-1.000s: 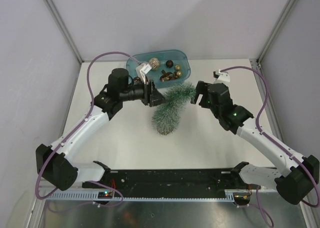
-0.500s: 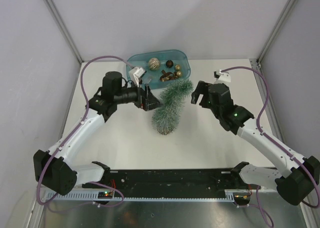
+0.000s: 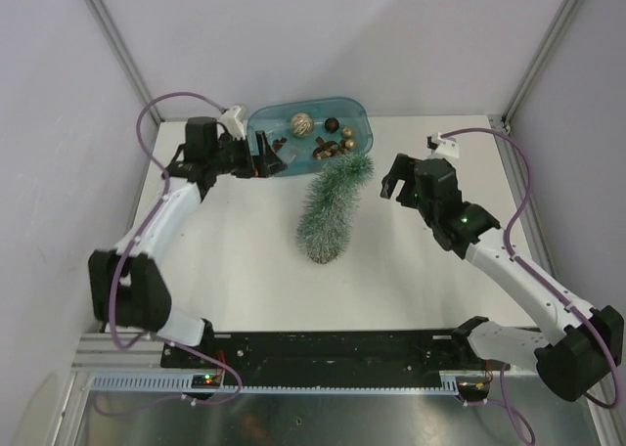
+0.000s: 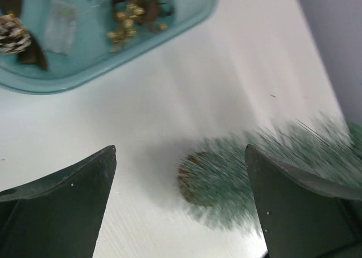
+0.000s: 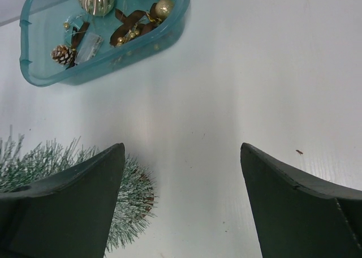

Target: Decorate the small christmas tree

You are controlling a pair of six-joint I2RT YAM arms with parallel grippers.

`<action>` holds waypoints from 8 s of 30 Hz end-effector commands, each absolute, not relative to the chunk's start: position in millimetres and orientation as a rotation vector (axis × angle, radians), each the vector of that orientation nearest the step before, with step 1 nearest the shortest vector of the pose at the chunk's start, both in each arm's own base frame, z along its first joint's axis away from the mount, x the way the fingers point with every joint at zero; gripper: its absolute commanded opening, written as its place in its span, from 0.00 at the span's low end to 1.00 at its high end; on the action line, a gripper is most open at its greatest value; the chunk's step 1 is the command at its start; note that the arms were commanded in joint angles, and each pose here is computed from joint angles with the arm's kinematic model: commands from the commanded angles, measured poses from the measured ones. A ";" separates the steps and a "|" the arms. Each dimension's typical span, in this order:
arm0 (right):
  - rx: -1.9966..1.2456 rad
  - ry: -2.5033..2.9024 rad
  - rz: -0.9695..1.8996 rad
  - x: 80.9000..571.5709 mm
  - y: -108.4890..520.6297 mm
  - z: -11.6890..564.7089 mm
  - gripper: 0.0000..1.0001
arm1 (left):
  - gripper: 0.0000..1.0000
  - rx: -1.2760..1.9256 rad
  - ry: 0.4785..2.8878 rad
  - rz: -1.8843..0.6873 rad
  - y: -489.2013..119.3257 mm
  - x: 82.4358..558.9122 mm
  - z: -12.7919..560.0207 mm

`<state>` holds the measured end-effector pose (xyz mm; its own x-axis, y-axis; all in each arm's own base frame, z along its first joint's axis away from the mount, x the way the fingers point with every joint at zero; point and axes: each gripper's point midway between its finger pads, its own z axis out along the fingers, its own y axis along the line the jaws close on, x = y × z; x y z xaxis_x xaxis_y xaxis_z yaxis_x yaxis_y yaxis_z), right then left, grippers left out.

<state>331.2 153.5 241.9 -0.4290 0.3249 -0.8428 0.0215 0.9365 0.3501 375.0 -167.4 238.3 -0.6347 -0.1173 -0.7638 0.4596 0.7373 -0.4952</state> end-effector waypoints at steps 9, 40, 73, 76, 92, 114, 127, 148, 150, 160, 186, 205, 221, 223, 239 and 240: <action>0.259 1.977 0.330 347.6 145.8 240.2 0.88 | 1.00 -0.020 2.285 -0.645 -146.9 500.5 146.5; 0.232 2.045 0.336 357.9 155.1 210.8 0.87 | 0.96 0.145 2.131 -0.551 -188.9 585.5 155.8; 0.250 2.020 0.325 345.3 142.9 218.8 0.86 | 0.55 0.678 2.205 -0.535 -160.0 422.5 106.6; 0.251 2.018 0.326 344.2 142.6 219.7 0.86 | 0.54 0.715 2.219 -0.522 -147.0 405.0 97.7; 0.247 2.013 0.345 346.7 146.6 220.1 0.87 | 0.56 0.660 2.229 -0.395 -84.7 407.8 106.7; 0.222 2.014 0.567 478.5 230.4 152.3 0.89 | 0.76 0.528 2.108 -0.434 -90.5 446.1 175.5; 0.250 2.119 0.614 492.9 250.5 121.7 0.84 | 0.69 0.702 2.120 -0.349 -95.3 487.0 135.6; 0.258 2.166 0.574 475.9 242.7 113.5 0.72 | 0.73 1.049 2.131 -0.235 -142.2 487.2 64.1; 0.256 2.168 0.578 473.3 241.9 112.7 0.72 | 0.74 1.066 2.123 -0.232 -145.1 488.1 61.6; 0.252 2.164 0.603 464.1 241.1 114.1 0.66 | 0.23 1.097 2.092 -0.263 -155.3 487.8 62.7; 0.230 2.107 0.604 447.5 227.5 151.8 0.64 | 0.15 0.969 1.825 -0.297 -164.2 455.3 216.7; 0.234 2.109 0.585 445.1 222.6 148.1 0.66 | 0.80 1.046 1.815 -0.299 -180.1 549.8 158.9; 0.240 2.117 0.587 446.4 221.1 144.1 0.66 | 0.75 1.175 1.769 -0.304 -203.4 553.2 133.7; 0.243 2.119 0.588 446.4 221.3 143.2 0.66 | 0.73 1.183 1.763 -0.301 -205.9 552.5 133.7; 0.250 2.131 0.600 448.0 224.1 135.2 0.66 | 0.55 1.301 1.784 -0.255 -214.2 547.6 101.3; 0.249 2.131 0.601 448.0 224.3 135.5 0.66 | 0.56 1.299 1.786 -0.245 -213.4 550.1 100.6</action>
<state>442.6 223.0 124.4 -0.6178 0.3715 -0.6930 -0.0213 0.8731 0.4871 545.2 -213.7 107.5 -0.0751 0.6375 -0.7668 0.8430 0.4513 0.2926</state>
